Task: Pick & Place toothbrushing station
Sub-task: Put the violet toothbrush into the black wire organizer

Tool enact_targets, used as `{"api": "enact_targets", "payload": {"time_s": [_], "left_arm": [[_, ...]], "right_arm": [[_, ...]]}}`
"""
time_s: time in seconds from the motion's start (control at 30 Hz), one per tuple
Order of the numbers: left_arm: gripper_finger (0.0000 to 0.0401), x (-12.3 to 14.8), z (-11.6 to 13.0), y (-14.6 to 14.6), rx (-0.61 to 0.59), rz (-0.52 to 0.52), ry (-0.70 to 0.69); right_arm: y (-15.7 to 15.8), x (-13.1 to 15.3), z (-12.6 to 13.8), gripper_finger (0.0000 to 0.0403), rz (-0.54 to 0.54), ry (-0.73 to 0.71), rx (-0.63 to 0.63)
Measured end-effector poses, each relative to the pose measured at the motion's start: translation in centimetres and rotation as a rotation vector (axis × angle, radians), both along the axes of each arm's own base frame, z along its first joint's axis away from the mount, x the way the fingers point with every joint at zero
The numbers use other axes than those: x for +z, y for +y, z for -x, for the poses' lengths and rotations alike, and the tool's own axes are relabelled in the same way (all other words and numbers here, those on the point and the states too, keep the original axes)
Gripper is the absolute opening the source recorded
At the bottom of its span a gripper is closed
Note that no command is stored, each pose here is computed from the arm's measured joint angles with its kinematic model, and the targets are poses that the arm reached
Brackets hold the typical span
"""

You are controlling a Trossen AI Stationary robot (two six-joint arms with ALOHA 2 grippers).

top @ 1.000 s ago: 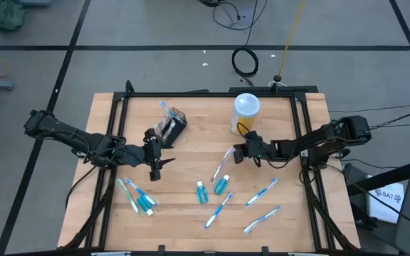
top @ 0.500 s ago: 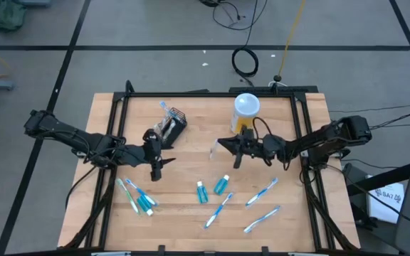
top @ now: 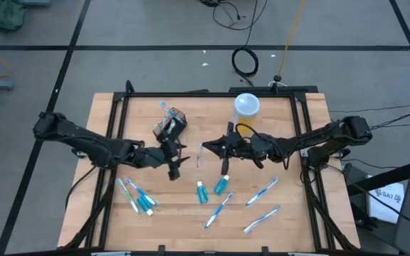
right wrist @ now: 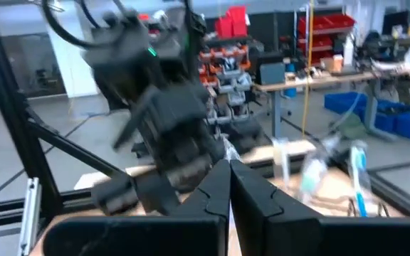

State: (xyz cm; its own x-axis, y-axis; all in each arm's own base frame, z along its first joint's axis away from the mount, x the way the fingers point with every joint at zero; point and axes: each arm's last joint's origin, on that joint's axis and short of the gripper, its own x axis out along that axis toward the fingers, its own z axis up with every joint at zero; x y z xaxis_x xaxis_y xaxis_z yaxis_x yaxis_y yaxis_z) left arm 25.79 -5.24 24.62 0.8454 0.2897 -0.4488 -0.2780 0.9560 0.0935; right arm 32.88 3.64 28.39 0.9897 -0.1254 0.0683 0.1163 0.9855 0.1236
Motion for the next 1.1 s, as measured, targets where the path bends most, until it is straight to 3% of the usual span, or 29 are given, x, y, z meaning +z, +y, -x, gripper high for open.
{"api": "enact_targets", "payload": {"time_s": [0.33, 0.53, 1.1], "left_arm": [[0.0209, -1.3, -3.2, 0.1, -0.068, 0.011, -0.104], [0.0209, -1.4, -3.3, 0.2, -0.143, 0.048, -0.096], [0.0209, -1.2, -3.4, 1.2, -0.118, 0.051, -0.107]], "right_arm": [[0.2, 0.5, -0.1, 0.0000, 0.020, -0.012, 0.003], [0.2, 0.4, -0.1, 0.0000, 0.071, 0.010, -0.002], [-1.0, 0.7, -0.2, 0.0000, 0.081, -0.017, -0.040]]}}
